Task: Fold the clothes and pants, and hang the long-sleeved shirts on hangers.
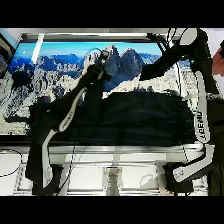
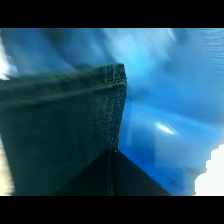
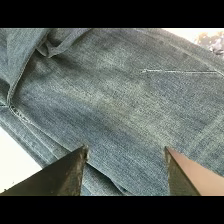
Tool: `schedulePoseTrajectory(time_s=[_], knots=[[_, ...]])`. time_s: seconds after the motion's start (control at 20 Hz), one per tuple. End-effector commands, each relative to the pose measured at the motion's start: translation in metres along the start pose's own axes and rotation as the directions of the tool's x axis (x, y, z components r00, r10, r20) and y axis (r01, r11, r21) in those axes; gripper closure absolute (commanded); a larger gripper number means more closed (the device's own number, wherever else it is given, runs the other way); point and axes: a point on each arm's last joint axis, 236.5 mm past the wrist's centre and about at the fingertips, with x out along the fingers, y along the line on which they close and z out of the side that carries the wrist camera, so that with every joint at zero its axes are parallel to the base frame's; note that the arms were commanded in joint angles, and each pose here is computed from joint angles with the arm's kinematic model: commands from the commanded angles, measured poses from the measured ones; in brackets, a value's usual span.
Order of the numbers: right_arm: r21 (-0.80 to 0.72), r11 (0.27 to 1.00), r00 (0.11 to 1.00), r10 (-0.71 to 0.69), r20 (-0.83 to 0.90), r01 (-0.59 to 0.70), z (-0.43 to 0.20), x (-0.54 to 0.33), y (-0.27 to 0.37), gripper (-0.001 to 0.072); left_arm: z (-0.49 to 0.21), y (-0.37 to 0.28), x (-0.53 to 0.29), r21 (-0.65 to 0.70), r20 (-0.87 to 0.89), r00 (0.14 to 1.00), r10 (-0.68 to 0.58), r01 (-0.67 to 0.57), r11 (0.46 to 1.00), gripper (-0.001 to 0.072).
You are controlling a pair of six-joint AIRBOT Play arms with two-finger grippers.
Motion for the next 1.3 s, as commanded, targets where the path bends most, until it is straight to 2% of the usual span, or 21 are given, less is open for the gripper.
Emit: schedulePoseTrajectory(time_s=[0.0,0.2,0.45,0.7,0.85,1.05,1.2,1.25], knots=[[0.002,1.0,1.0,-0.01,0.004,0.01,0.001,0.0,-0.002,0.0166,0.042,0.088,-0.057,-0.095,0.079,0.992,0.099,-0.092,0.991,0.0672],[0.006,1.0,1.0,-0.011,0.005,0.011,0.001,0.0,-0.003,0.0166,-0.006,0.233,-0.123,-0.26,-0.111,0.959,0.26,-0.281,0.924,0.0672],[0.026,1.0,1.0,-0.01,0.004,0.009,0.001,0.0,-0.003,0.0166,-0.114,0.315,-0.169,-0.272,-0.417,0.865,0.279,-0.412,0.87,0.0672],[0.048,0.999,1.0,-0.006,-0.027,0.007,-0.006,0.0,-0.002,0.0166,-0.185,0.317,-0.173,-0.291,-0.6,0.781,0.175,-0.417,0.861,0.0672],[0.081,0.993,0.995,-0.076,-0.071,0.081,-0.017,0.0,-0.02,0.0166,-0.237,0.297,-0.17,-0.236,-0.722,0.685,0.098,-0.377,0.896,0.0672],[0.14,0.98,0.982,-0.123,-0.14,0.143,-0.037,0.011,-0.045,0.0165,-0.284,0.276,-0.164,-0.205,-0.798,0.601,0.041,-0.334,0.92,0.067],[0.204,0.963,0.972,-0.138,-0.191,0.177,-0.055,0.016,-0.068,0.0164,-0.292,0.281,-0.17,-0.206,-0.811,0.585,0.032,-0.337,0.919,0.0663],[0.223,0.958,0.97,-0.134,-0.202,0.179,-0.061,0.017,-0.075,0.0159,-0.292,0.286,-0.174,-0.209,-0.807,0.59,0.034,-0.338,0.918,0.0605]])
